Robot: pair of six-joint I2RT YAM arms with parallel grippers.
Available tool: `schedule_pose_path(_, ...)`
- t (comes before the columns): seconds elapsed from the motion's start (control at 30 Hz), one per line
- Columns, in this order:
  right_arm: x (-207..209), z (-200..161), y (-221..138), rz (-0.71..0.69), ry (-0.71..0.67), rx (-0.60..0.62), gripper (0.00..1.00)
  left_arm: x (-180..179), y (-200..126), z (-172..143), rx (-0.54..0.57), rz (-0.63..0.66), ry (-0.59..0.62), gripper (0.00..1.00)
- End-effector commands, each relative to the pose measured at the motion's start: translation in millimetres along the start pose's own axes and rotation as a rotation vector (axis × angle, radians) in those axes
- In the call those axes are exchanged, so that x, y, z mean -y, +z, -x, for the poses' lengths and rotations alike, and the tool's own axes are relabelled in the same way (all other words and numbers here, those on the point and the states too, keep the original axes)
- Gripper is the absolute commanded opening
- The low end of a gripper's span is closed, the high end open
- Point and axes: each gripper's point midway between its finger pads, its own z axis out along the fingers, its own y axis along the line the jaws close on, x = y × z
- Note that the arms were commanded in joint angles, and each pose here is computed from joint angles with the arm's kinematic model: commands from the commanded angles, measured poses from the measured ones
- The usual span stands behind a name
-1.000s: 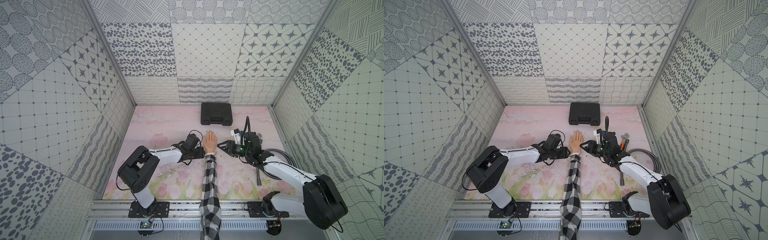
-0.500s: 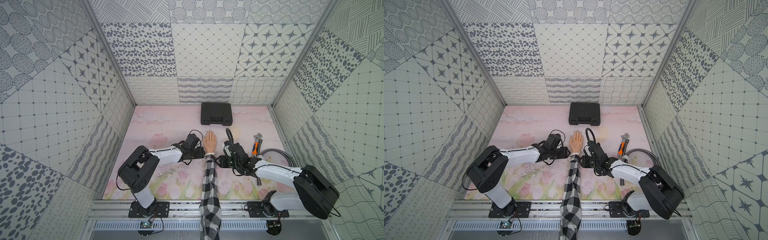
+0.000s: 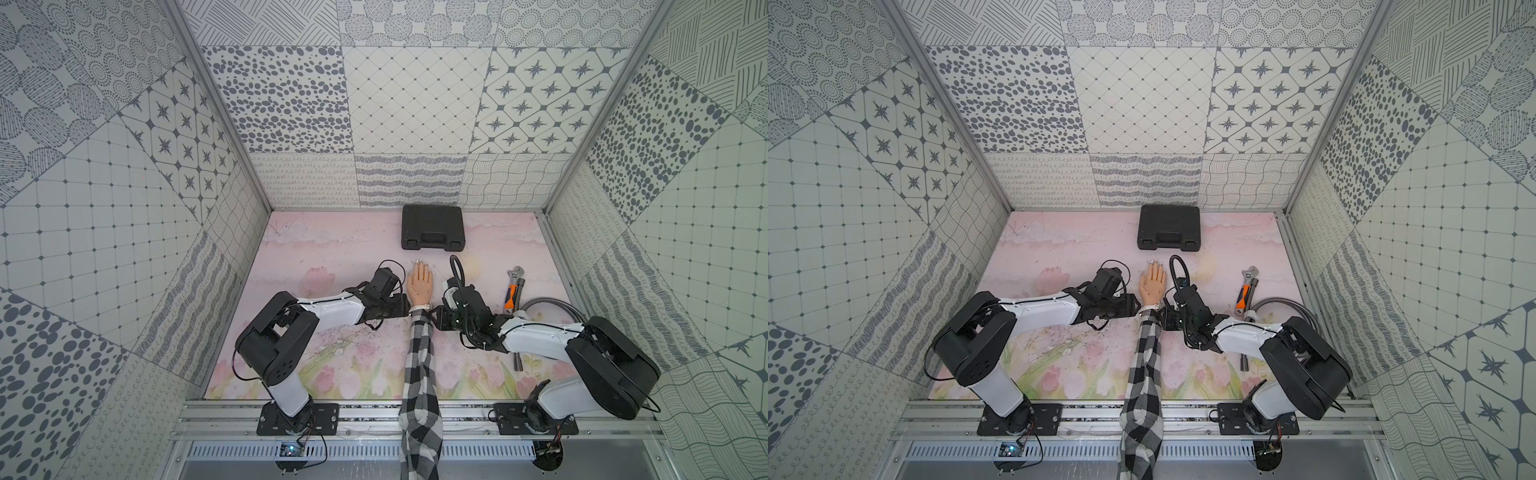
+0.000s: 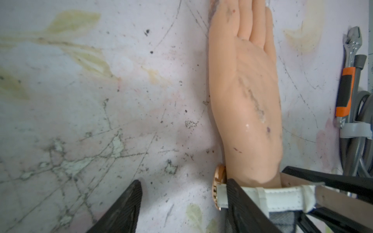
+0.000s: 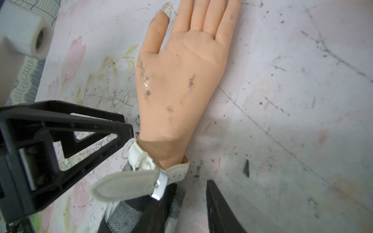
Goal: Take off the watch
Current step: Untie the watch from the hand.
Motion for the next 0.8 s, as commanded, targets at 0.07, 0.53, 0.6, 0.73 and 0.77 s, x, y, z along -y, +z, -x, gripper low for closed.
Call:
schedule_pose_path(0.07,-15.5,23.2,5.0,0.043,-0.017,0.084,0.35,-17.9,1.5,-30.7,-0.109,0.06,-0.035,0.68)
schedule_pose_path(0.53,-28.3,48.1,4.3,0.049,-0.079,0.139,0.03,-19.3,0.7,-33.1,-0.098,0.047,-0.042,0.68)
schedule_pose_path(0.6,-29.3,50.7,1.1,0.041,-0.101,0.135,0.0,-19.0,-0.5,-30.6,-0.089,0.044,-0.047,0.68)
schedule_pose_path(0.73,-31.9,56.9,-8.5,0.042,-0.136,0.132,0.0,-17.2,-4.1,-24.1,-0.071,0.031,-0.065,0.68)
schedule_pose_path(0.77,-34.6,58.4,-11.5,0.052,-0.143,0.13,0.0,-17.0,-5.9,-21.4,-0.064,0.029,-0.069,0.68)
